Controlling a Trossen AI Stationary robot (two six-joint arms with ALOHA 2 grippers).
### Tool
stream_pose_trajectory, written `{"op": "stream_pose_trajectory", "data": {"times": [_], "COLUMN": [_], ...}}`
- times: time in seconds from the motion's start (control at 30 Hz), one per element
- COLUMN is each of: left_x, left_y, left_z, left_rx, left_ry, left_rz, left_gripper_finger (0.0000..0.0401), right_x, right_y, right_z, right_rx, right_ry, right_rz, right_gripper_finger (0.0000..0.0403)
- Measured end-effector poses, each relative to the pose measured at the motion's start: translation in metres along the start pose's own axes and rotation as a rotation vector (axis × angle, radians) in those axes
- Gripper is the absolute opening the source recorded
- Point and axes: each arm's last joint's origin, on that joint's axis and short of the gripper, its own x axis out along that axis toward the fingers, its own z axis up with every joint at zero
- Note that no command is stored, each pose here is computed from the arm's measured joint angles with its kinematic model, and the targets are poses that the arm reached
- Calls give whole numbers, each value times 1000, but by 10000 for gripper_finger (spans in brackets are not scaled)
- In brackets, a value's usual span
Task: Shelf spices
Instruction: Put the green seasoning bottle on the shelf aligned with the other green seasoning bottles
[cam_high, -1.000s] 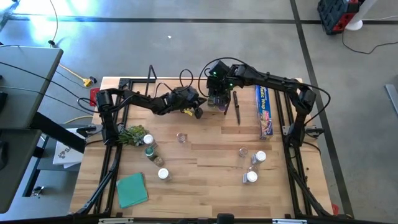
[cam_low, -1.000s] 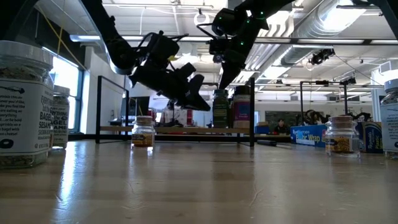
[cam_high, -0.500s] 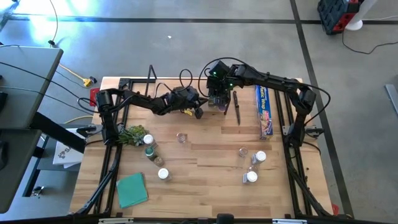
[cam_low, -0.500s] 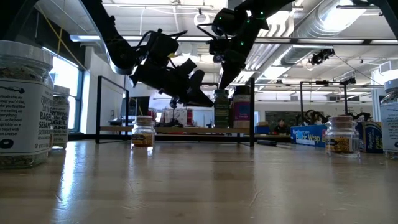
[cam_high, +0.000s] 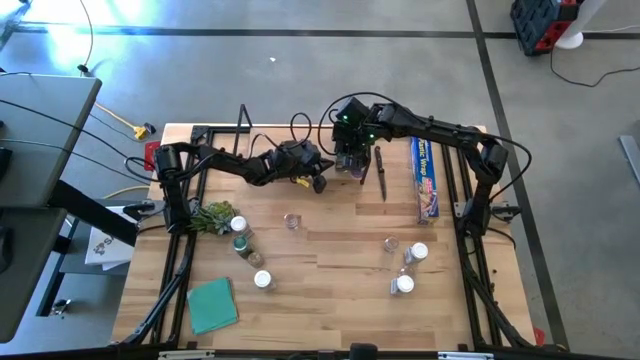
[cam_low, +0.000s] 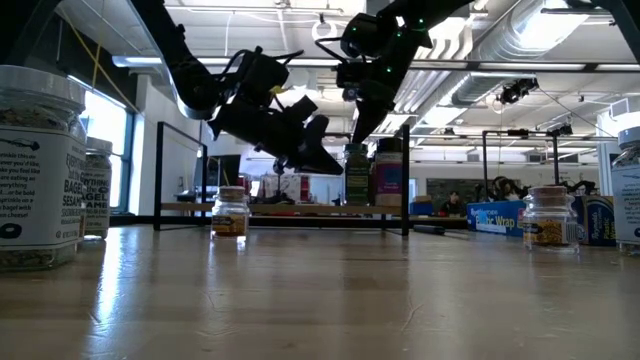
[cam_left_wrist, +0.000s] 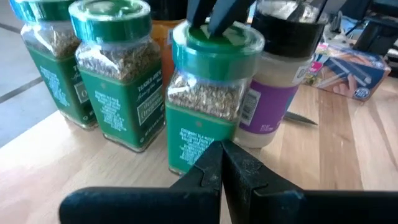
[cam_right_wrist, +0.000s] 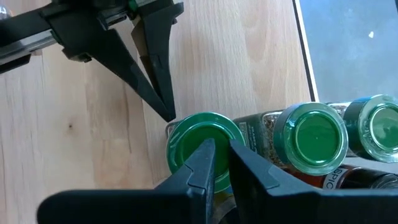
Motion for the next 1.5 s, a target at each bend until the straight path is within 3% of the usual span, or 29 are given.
{"op": "stream_pose_trajectory", "data": {"times": [0.3,0.57,0.77,0.9,1.03,1.2,1.27,1.4,1.5], "left_x": [-14,-51,-85,-124,-179,-244,-262,-278,-279], "left_y": [-2,-11,-21,-30,-37,-47,-49,-52,-55], "left_z": [14,47,67,67,55,46,43,38,36], "left_rx": [48,121,176,254,337,310,291,269,249], "left_ry": [31,27,37,73,113,118,117,112,123], "left_rz": [5,23,5,-27,-91,-121,-80,-23,-21], "left_gripper_finger": [0,0,0,0,0,0,0,0,0], "right_x": [0,-4,-28,-50,-69,-57,-46,-27,-26], "right_y": [0,0,4,24,65,132,151,146,122], "right_z": [0,0,3,10,23,23,18,13,16], "right_rx": [61,99,112,66,-49,-180,-200,-144,-46], "right_ry": [0,3,-59,-122,-241,-402,-421,-348,-278], "right_rz": [0,-37,-69,-87,-50,27,-17,-293,-273], "right_gripper_finger": [41,41,41,40,33,18,15,14,13]}}
